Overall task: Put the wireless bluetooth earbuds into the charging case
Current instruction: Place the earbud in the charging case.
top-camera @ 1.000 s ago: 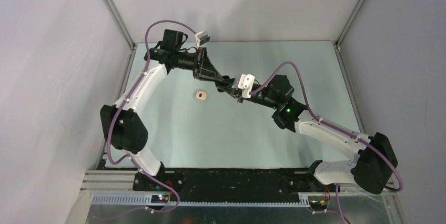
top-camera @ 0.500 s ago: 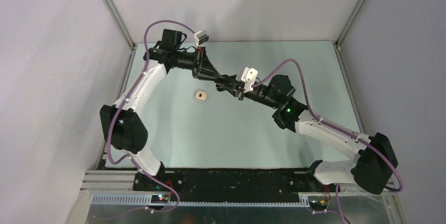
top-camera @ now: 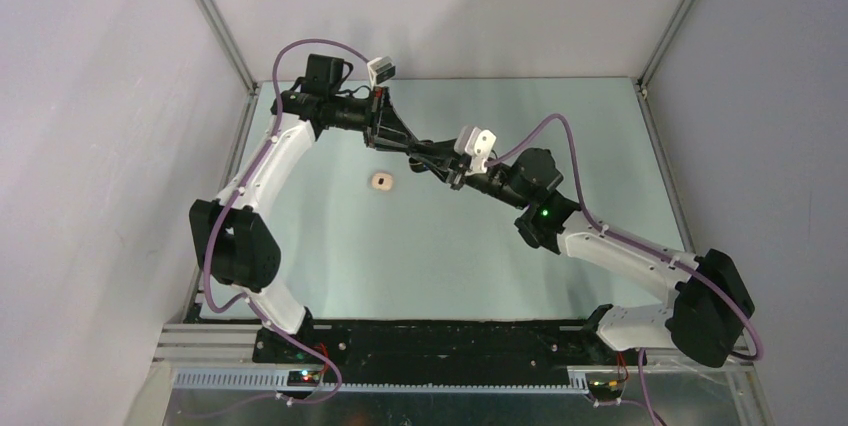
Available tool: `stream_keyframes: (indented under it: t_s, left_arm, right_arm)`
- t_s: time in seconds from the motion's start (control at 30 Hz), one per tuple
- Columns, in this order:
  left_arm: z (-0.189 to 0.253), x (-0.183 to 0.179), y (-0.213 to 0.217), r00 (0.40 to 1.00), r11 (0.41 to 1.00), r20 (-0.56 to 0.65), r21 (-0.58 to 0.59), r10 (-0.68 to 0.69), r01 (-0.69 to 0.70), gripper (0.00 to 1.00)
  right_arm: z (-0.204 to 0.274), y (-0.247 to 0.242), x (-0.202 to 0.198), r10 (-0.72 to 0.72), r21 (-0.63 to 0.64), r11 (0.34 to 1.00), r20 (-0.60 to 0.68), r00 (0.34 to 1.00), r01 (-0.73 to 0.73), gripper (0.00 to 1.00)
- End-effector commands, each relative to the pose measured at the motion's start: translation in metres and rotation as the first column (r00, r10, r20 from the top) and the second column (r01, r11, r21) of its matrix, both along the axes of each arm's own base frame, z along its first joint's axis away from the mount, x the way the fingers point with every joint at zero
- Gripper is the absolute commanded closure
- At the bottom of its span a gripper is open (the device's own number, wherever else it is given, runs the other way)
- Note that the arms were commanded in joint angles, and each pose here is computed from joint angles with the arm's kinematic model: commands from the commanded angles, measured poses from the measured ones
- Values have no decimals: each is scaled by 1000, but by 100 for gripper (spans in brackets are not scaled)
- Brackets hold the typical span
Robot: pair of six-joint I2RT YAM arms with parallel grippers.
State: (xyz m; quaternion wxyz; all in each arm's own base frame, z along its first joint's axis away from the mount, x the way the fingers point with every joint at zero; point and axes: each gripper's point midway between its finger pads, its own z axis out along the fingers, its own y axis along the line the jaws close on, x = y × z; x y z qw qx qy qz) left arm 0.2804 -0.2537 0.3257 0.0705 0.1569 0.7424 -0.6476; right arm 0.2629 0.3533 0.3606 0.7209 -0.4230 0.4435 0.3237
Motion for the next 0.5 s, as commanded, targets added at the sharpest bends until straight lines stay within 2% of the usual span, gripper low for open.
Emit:
stream_keyframes:
  t_s: [0.0, 0.47]
  left_arm:
    - [16, -13, 3, 998, 997, -17, -62, -57, 56, 100]
    - [17, -14, 3, 998, 996, -24, -68, -65, 63, 100]
  right_arm:
    - [16, 2, 6, -35, 81, 996, 41, 999, 32, 100]
    - [20, 3, 2, -37, 76, 997, 82, 996, 31, 100]
